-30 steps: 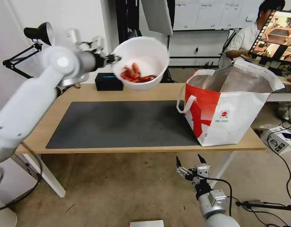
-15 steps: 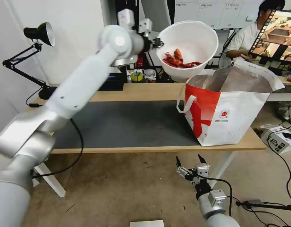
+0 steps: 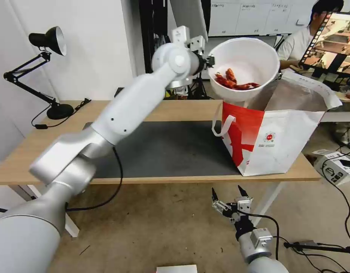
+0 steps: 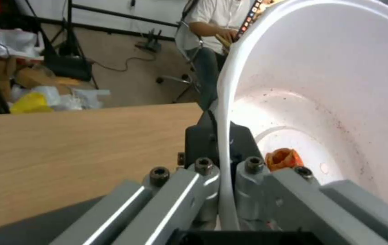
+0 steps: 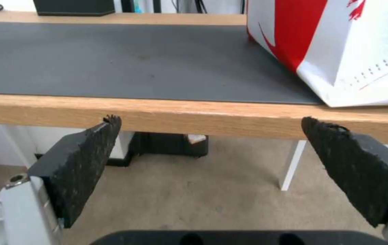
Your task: Pick up the trash from the table and place it into the takeout bag.
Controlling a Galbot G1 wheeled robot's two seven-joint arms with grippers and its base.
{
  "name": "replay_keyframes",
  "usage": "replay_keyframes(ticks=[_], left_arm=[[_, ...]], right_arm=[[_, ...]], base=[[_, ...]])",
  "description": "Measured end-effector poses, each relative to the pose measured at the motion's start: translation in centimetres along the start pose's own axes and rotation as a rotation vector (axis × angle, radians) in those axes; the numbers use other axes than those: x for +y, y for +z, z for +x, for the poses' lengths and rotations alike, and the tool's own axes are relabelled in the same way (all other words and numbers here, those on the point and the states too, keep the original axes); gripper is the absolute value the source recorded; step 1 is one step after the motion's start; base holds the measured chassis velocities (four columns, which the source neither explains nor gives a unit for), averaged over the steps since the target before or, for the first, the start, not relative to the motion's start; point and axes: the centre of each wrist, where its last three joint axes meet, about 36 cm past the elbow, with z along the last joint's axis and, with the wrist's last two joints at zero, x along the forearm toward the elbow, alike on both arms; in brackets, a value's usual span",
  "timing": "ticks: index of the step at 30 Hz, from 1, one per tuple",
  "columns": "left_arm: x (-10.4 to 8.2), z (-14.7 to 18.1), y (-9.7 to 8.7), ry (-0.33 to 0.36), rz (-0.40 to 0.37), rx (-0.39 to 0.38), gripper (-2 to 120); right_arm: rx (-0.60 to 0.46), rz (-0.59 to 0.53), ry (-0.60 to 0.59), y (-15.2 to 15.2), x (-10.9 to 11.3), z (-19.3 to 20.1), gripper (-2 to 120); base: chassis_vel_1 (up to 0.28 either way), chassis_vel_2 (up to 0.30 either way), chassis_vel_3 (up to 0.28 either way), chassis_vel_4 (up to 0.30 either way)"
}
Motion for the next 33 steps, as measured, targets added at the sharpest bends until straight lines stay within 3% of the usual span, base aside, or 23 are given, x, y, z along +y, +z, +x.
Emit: replay_keyframes(ticks=[2, 7, 14, 16, 27, 33], left_arm=[[-1.4, -0.8, 0.1, 0.003, 0.009, 0.004, 0], [-2.8, -2.1, 0.7, -0.025, 0.005, -0.015, 0], [-4.6, -3.8, 2.7, -0.071, -0.030, -0.072, 0], [-5.3, -4.3, 3.9, -0.088, -0.072, -0.109, 0], [-6.2, -5.0, 7.7, -0.159, -0.226, -0.200, 0], [-6.0, -4.0, 9.1, -0.108, -0.289, -0.191, 0]], right_arm=[[0.000, 0.000, 0.000, 0.0, 0.0, 0.0, 100], [0.000, 0.000, 0.000, 0.0, 0.0, 0.0, 100], [0.000, 0.000, 0.000, 0.0, 0.0, 0.0, 100], [0.000, 0.000, 0.000, 0.0, 0.0, 0.0, 100], [0.000, 0.000, 0.000, 0.0, 0.0, 0.0, 100], [0.000, 0.000, 0.000, 0.0, 0.0, 0.0, 100]], base=[[0.000, 0.000, 0.000, 0.000], [0.000, 0.000, 0.000, 0.000], [0.000, 0.000, 0.000, 0.000], [0.000, 0.000, 0.000, 0.000], [0.000, 0.000, 0.000, 0.000], [0.000, 0.000, 0.000, 0.000]])
